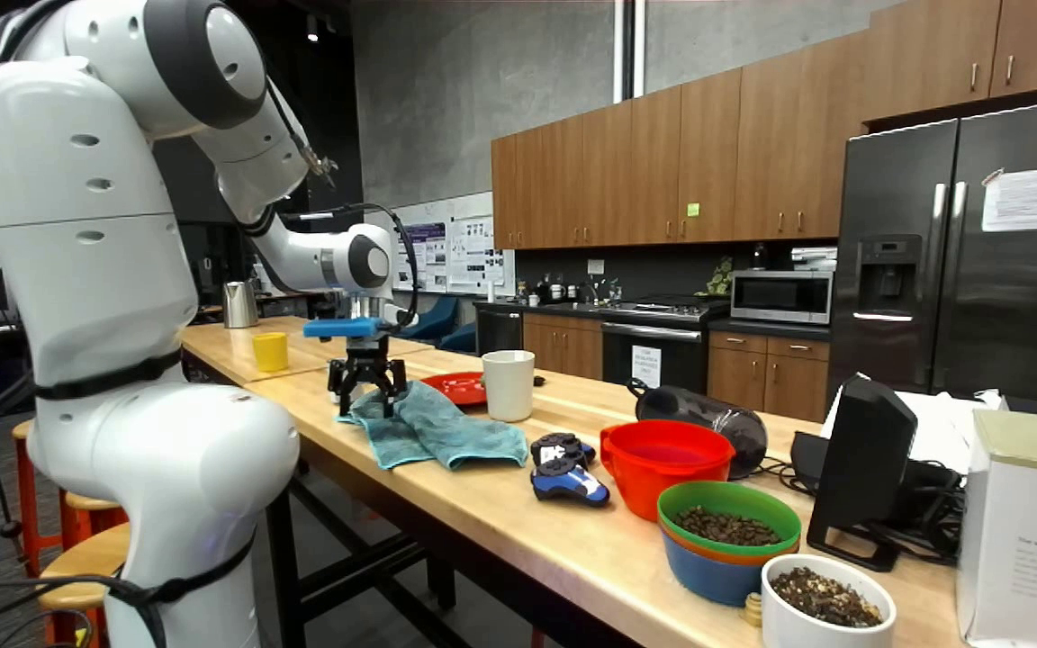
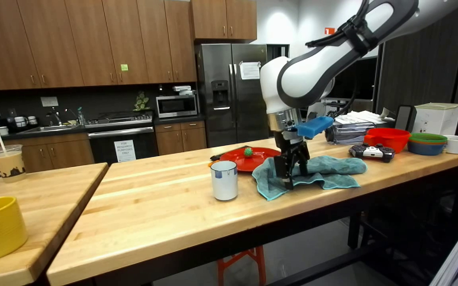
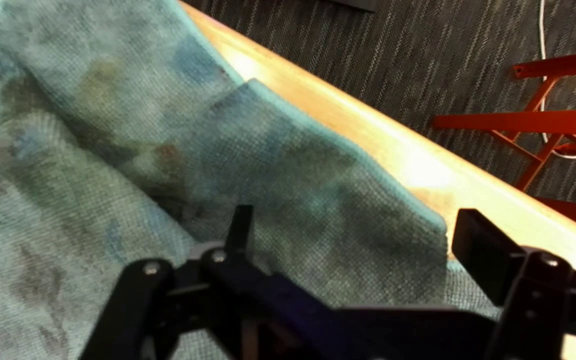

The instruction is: Put the blue cloth on the white cup

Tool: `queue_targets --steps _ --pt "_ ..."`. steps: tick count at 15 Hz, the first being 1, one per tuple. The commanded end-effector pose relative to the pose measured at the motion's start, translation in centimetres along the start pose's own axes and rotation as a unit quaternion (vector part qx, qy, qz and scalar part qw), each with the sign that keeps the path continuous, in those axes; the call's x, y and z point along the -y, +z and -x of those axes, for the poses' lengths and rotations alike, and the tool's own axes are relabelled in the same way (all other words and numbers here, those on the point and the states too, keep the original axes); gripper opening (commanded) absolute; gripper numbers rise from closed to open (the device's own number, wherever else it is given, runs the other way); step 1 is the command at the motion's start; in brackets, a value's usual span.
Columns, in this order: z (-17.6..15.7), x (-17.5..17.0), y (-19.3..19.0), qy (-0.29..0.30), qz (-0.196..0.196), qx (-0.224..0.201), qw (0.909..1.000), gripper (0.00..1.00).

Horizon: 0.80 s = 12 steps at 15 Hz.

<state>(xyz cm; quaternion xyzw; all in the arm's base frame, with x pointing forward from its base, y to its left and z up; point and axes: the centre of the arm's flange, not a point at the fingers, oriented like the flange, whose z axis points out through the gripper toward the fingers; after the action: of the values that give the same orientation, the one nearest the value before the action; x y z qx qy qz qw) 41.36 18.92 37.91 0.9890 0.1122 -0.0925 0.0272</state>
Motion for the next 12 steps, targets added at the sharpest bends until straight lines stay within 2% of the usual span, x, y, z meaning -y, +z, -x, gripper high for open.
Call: queue_targets --steps 1,2,3,8,12 --pt "0.1 0.0 0.1 -0.007 0.009 -0.008 0.9999 0.87" --pt "0.0 -0.1 0.1 -0.006 0.01 -0.01 0.9999 0.75" --pt "0.0 -0.3 0.0 -0.005 0.01 -0.012 0.9999 0.7" --pt "-1.0 -2.0 -1.7 0.004 0.019 -0.041 0.9989 0.3" --pt "-2.5 -4.8 -5.5 0.026 0.018 -0.081 0.9962 0.01"
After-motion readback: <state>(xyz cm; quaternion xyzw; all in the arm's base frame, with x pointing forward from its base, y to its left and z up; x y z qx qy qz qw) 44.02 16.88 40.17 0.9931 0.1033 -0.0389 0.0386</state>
